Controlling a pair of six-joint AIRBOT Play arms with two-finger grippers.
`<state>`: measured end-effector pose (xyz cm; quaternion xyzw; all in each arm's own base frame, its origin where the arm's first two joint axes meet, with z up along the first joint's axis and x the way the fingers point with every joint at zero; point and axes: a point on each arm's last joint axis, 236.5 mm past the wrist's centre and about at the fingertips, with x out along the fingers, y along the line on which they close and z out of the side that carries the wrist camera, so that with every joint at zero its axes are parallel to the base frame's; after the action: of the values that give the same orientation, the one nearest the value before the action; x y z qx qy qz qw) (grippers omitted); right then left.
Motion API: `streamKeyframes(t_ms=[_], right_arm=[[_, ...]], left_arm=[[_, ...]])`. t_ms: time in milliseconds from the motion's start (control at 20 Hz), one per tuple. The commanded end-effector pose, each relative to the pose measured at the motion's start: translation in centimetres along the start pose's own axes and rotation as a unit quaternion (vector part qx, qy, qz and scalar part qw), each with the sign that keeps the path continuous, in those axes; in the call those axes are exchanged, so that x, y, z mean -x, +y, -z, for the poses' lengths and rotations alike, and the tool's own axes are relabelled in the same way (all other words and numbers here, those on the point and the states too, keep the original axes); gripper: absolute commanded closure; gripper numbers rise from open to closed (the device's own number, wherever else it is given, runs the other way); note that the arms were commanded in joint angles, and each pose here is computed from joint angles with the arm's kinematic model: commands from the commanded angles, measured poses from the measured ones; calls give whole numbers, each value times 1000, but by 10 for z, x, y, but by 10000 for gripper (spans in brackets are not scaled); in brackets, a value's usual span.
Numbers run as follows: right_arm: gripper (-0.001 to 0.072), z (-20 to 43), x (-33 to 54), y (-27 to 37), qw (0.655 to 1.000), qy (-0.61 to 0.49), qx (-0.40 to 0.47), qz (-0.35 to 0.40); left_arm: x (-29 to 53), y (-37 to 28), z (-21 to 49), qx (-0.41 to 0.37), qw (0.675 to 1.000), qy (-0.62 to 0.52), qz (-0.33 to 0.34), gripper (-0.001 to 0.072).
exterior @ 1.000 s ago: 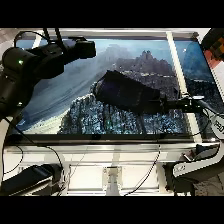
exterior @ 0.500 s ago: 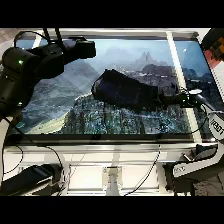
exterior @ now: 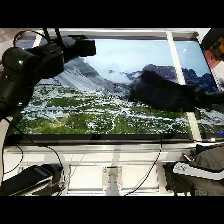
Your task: Fold the clothes and pants, and hang the long-sleeved shirts on hangers.
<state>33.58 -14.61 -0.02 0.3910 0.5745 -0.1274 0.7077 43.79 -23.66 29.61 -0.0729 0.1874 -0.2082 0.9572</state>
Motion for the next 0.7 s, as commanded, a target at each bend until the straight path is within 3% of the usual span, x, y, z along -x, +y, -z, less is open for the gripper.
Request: streamKeyframes(t_ms=[0,350,550,600,650], right_arm=[[681,11,84,-117,980,-32,-96,174],[681,75,170,-217,925,-23,-218,311],[672,81,177,-224,919,-29,-235,315],[500,83,176,-222,920,-23,-237,312],[178,87,176,-220,919,-15,-240,311]], left_arm=[[1,-4,-14,-17,999,-29,8,698],[1,-5,-16,-39,999,-34,9,698],[1,-5,-16,-39,999,-34,9,698],[1,-5,-16,-39,999,-34,9,697],[1,-5,-16,-39,999,-34,9,697]])
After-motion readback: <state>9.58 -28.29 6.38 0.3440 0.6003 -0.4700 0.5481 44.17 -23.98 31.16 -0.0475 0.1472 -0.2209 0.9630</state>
